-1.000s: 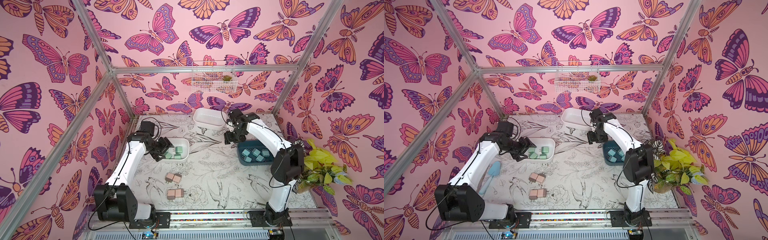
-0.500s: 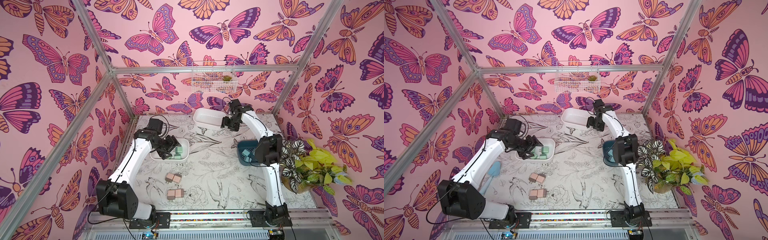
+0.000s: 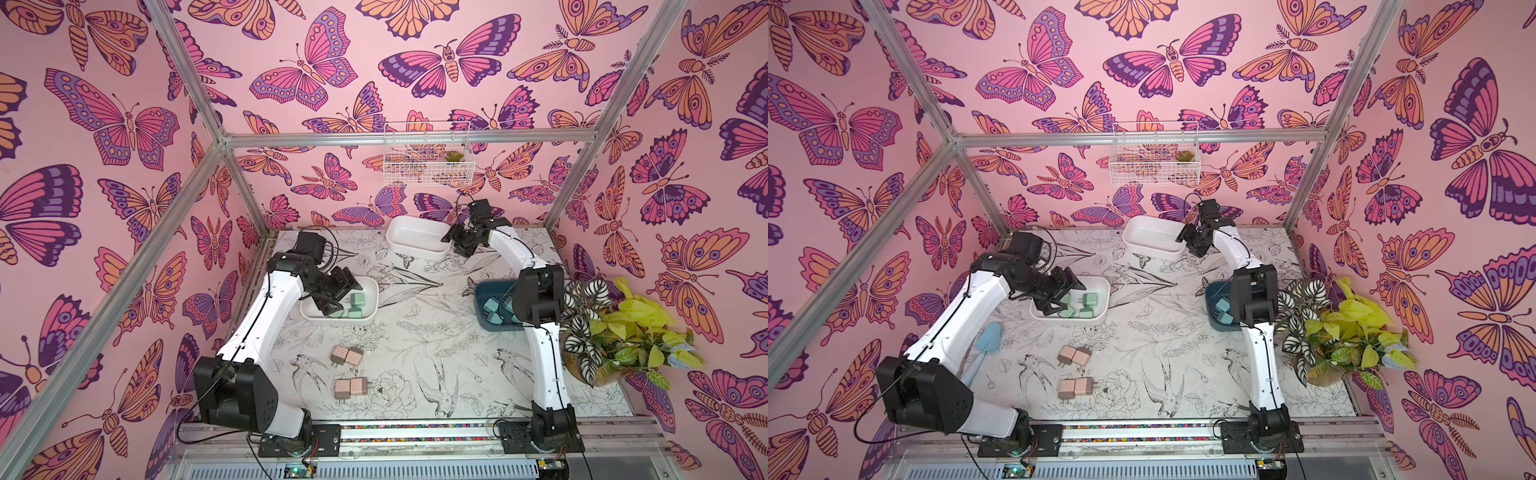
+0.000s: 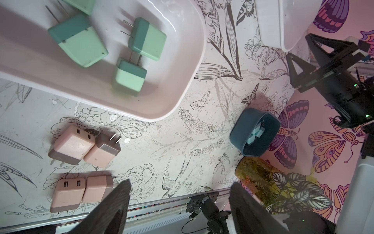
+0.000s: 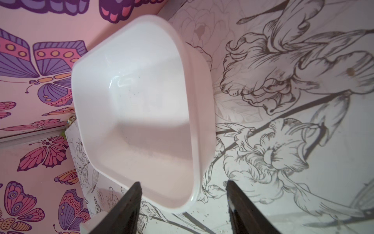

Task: Place the plugs by color into the storage box
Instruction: Move the storage box to the center of the board.

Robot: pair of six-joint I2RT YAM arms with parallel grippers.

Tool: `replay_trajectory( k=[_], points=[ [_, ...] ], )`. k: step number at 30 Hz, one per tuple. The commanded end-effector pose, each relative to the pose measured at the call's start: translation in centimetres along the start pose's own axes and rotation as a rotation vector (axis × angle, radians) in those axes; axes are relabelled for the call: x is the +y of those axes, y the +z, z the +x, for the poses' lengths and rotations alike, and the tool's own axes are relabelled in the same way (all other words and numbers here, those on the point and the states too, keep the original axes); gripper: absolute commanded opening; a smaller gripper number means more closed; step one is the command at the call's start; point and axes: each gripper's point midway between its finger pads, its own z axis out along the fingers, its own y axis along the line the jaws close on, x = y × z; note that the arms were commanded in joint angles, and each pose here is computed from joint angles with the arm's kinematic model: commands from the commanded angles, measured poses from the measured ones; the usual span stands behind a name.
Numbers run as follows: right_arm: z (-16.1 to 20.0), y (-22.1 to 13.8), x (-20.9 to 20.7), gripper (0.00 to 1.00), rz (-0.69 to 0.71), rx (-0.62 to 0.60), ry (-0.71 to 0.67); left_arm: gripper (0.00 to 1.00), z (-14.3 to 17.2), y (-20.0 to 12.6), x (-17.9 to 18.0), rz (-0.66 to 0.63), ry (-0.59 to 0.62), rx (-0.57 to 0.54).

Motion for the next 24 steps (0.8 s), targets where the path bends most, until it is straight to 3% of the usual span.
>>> replay_trajectory(
  k=[1,15,24],
  points=[
    [-0.2,2.2,-0.6,0.65,-0.007,-0.006,0.066,0.79,0.6,-0.3,0.3,-0.023,0.018,0.032],
    [3.8,2.3,-2.5,0.37,0.114,0.074,-0.014,0.79,0.5,0.4,0.2,-0.028,0.026,0.068],
    [8.3,-0.7,-5.1,0.31,0.181,0.137,-0.064,0.79,0.5,1.0,0.2,-0.032,0.028,0.086]
  ],
)
